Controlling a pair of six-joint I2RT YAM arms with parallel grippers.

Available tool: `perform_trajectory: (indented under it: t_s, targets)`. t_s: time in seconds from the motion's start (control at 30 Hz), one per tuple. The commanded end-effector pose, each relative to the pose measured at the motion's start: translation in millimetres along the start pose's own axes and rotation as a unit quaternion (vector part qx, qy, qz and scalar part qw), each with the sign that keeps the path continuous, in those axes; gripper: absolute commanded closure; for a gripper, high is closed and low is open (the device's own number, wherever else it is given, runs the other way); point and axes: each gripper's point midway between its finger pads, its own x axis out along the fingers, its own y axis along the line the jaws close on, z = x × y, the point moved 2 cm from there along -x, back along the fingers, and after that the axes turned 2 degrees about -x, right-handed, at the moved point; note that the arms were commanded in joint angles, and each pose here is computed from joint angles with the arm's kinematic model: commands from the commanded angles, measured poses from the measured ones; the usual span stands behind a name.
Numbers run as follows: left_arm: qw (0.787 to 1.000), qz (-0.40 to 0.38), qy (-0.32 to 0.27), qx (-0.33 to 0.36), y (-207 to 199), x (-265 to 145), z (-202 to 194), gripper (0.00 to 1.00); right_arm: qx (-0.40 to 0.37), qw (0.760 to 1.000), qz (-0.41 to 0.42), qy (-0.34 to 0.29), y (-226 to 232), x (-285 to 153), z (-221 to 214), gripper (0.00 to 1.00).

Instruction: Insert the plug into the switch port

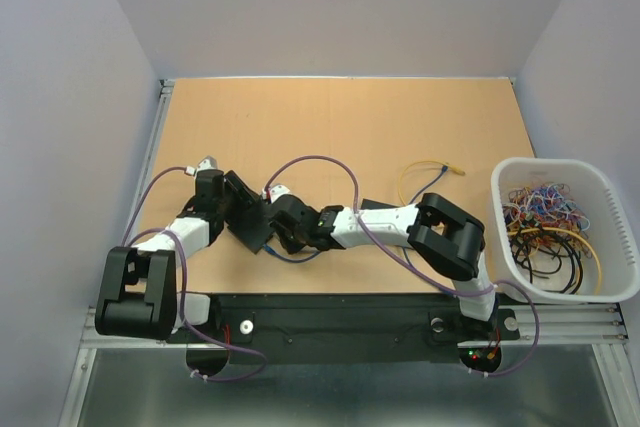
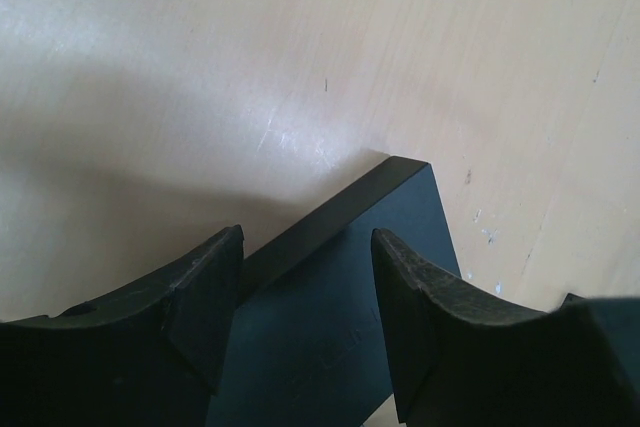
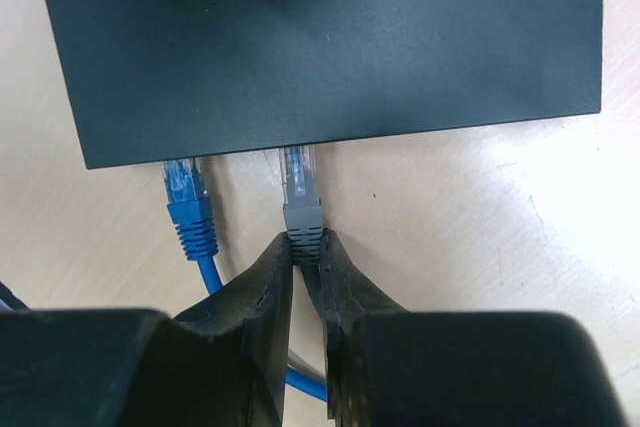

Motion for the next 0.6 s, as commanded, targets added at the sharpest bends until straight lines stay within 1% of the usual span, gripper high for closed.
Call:
perform_trajectory:
  t_s: [0.0,0.4,0.57]
  targets:
    - [0.999,-0.022,0.042,0.003,1.4,4.3,-20.5,0.36,0.004,0.999,-0.053,0.000,-10.7,5.7,3.2,1.00]
    - [0.998,-0.033,0.049,0.017,-4.4,4.4,-24.1,0.38,-0.001,0.994,-0.111,-0.018,-19.3,9.9,30.9,0.99]
    - [0.996,-0.050,0.067,0.026,-13.5,8.4,-29.0,0.41,-0.031,0.992,-0.122,-0.030,-22.0,6.1,42.6,0.99]
